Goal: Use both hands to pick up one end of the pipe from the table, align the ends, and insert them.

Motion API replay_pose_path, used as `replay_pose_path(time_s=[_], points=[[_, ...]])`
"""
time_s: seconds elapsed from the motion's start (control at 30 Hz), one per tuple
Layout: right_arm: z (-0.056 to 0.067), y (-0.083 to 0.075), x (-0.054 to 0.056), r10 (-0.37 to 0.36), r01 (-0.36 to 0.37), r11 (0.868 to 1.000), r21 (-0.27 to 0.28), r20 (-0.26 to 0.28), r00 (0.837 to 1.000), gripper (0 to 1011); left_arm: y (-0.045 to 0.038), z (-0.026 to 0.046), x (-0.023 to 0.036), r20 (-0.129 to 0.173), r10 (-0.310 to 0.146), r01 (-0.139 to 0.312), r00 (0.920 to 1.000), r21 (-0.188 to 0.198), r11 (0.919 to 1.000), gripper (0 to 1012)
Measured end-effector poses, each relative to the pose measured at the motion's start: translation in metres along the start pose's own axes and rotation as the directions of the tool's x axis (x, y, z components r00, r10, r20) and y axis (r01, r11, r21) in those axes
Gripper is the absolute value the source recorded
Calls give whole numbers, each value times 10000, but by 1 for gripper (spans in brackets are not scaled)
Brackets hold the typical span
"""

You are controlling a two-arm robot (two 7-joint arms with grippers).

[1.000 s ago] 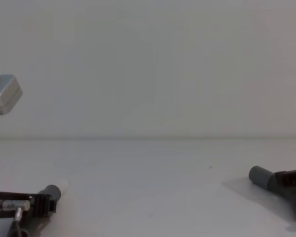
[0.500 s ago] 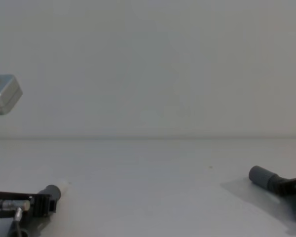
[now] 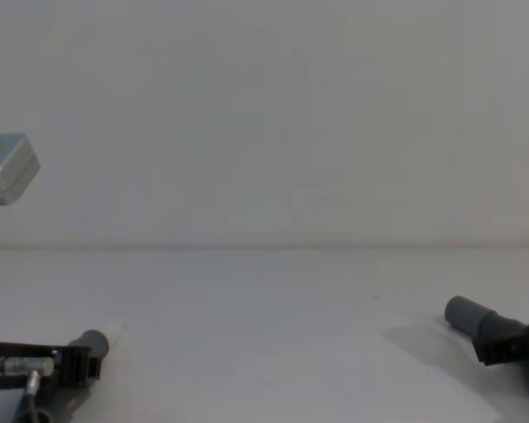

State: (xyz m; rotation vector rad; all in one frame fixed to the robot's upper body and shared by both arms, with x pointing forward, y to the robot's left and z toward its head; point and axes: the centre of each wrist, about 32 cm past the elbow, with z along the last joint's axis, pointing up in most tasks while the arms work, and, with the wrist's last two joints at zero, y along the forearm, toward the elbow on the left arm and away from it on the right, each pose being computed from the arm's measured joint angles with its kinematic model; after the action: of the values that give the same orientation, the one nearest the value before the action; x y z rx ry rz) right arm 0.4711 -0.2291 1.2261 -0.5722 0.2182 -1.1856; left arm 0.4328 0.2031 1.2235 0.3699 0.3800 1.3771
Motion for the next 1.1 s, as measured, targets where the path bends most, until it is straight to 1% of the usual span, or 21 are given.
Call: replay_pose_path(time_s=[0.37, 0.9, 1.03, 1.1], points=[[10, 30, -73, -122, 119, 9998, -188, -173, 9998, 1001, 0, 0, 0, 0, 1, -1, 10000, 0, 10000, 333], [26, 63, -103, -237, 228, 9993, -290, -313, 9992, 1001, 0, 0, 0, -1, 0, 0, 10000, 0, 10000, 334], [26, 67, -106, -260, 250, 9992, -302, -330, 9991, 946, 0, 0, 0, 0, 0, 0, 10000, 0, 10000, 334], [27, 68, -107, -264, 253, 9992, -305, -336, 9991, 886, 0, 0, 0, 0, 0, 0, 10000, 0, 10000, 334]])
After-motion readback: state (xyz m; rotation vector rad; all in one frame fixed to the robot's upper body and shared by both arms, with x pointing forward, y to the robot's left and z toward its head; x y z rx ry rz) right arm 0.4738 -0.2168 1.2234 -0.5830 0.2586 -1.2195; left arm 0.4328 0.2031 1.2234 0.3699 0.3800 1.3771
